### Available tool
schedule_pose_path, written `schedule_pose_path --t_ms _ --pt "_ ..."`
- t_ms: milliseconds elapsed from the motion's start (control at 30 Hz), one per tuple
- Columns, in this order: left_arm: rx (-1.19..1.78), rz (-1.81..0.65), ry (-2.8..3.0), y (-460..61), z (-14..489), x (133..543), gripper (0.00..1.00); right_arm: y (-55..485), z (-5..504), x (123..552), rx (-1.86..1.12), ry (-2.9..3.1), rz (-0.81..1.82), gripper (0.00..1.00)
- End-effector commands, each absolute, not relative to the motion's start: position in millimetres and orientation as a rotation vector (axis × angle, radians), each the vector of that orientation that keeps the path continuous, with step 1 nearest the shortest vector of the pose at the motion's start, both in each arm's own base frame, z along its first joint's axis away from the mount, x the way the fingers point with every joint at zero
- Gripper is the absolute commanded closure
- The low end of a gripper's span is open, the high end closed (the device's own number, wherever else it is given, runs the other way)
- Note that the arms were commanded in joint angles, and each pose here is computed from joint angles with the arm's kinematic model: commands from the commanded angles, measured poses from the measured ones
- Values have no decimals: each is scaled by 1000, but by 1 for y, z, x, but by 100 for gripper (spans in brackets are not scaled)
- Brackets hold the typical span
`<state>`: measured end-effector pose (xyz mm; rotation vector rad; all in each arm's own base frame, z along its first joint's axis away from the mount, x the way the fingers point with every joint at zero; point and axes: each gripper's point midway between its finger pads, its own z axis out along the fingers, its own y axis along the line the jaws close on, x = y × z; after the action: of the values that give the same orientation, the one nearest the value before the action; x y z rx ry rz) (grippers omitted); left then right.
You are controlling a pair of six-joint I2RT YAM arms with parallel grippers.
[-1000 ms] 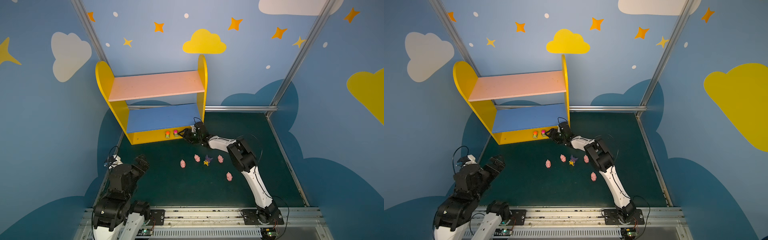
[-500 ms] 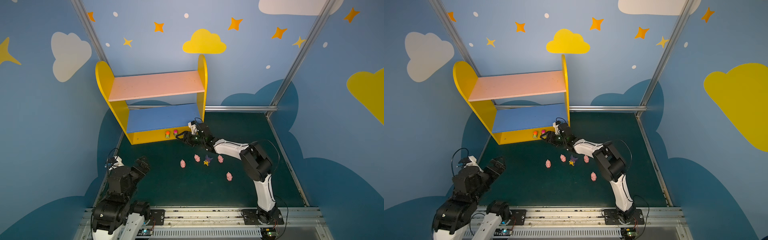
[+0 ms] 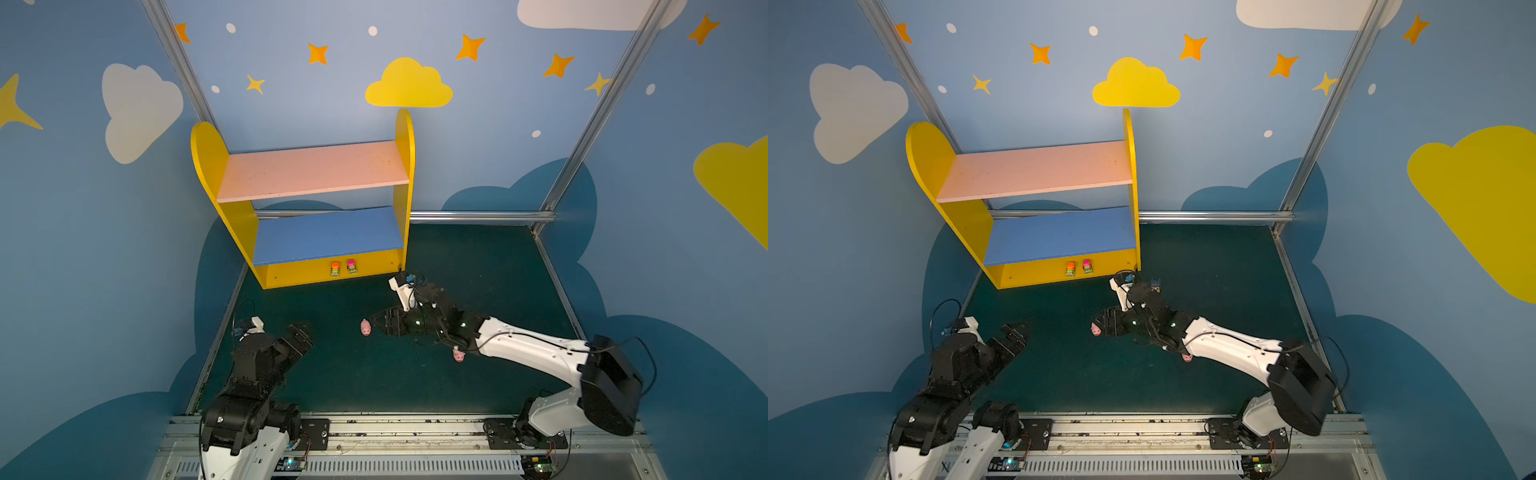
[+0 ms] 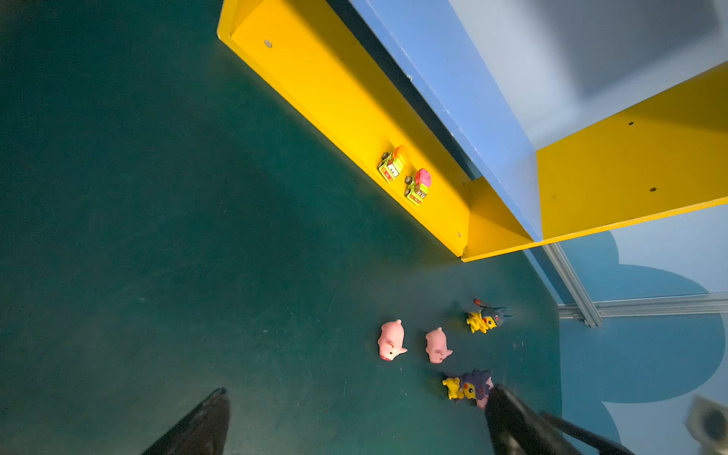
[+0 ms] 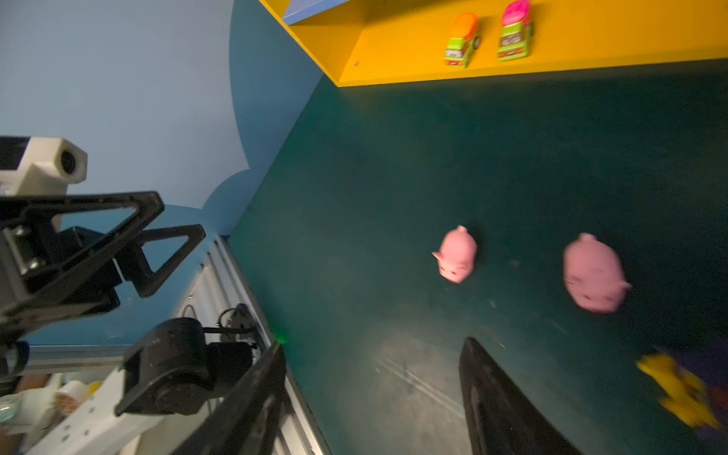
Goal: Organize plastic toys on shelves
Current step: Place the plastic toy on the shelf.
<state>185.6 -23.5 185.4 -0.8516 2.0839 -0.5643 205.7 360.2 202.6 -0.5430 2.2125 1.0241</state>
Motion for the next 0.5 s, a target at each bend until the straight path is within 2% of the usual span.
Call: schedule_pose_path --t_ms 0,200,467 --pt "-853 -622 2080 -32 182 192 0 306 207 202 -512 2200 779 29" --pt "-828 -610 2122 -44 170 197 2 241 208 187 -432 2206 637 26" --pt "-616 -480 2209 -96 163 221 1 213 189 186 -356 2225 568 26"
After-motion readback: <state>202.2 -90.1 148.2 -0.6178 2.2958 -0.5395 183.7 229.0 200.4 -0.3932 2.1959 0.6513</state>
